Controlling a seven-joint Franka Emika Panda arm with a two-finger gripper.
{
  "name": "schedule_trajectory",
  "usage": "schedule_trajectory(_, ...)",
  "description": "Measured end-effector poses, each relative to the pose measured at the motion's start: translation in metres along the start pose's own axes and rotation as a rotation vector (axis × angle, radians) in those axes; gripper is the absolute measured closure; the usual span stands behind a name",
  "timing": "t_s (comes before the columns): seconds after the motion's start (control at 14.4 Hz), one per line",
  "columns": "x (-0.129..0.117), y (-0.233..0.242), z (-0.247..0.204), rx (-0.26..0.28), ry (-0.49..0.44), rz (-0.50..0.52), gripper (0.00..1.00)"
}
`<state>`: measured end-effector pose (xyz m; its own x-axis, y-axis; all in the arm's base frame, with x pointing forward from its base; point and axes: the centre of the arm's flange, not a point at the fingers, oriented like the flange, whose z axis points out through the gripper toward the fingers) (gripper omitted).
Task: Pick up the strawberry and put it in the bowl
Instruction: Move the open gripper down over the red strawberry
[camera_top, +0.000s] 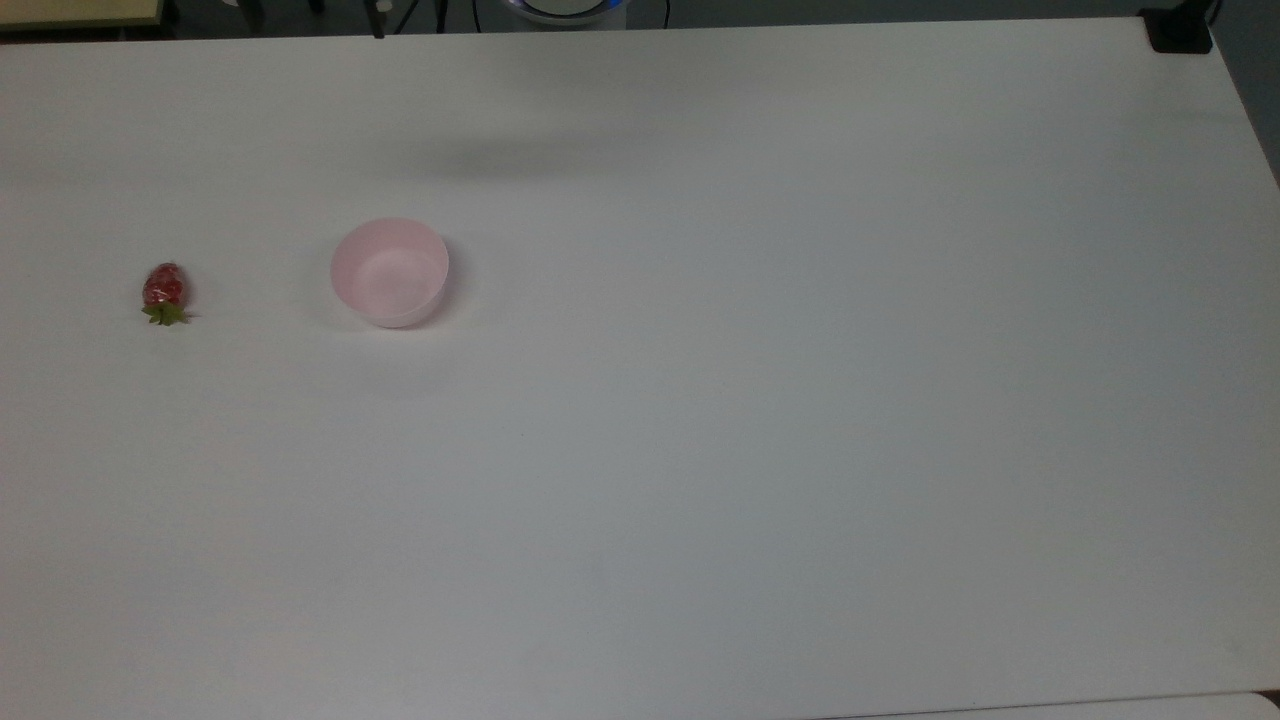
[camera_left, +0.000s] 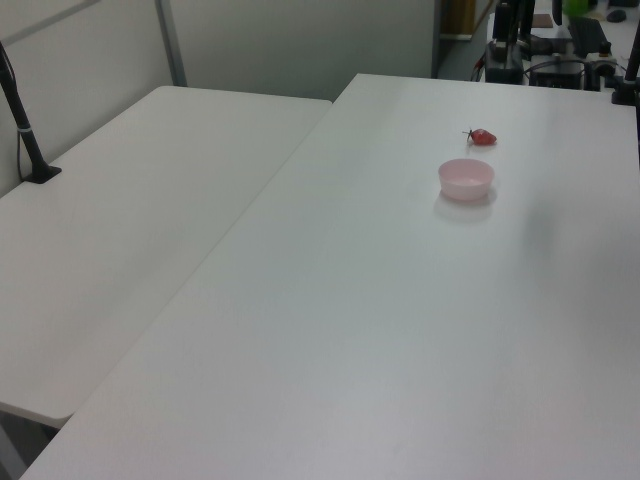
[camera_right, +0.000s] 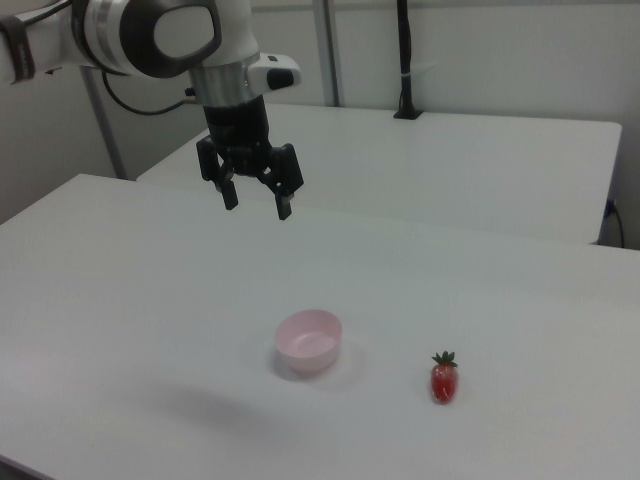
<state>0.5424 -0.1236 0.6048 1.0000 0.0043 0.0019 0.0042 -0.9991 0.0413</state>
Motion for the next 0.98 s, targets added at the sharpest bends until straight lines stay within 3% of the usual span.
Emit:
schedule_trajectory(0.77,0.007,-0.003,0.021,0.001,-0.040,-0.005,0.00)
schedule_trajectory(0.98,0.006,0.049,0.030,-0.020,0.001,-0.072,0.00)
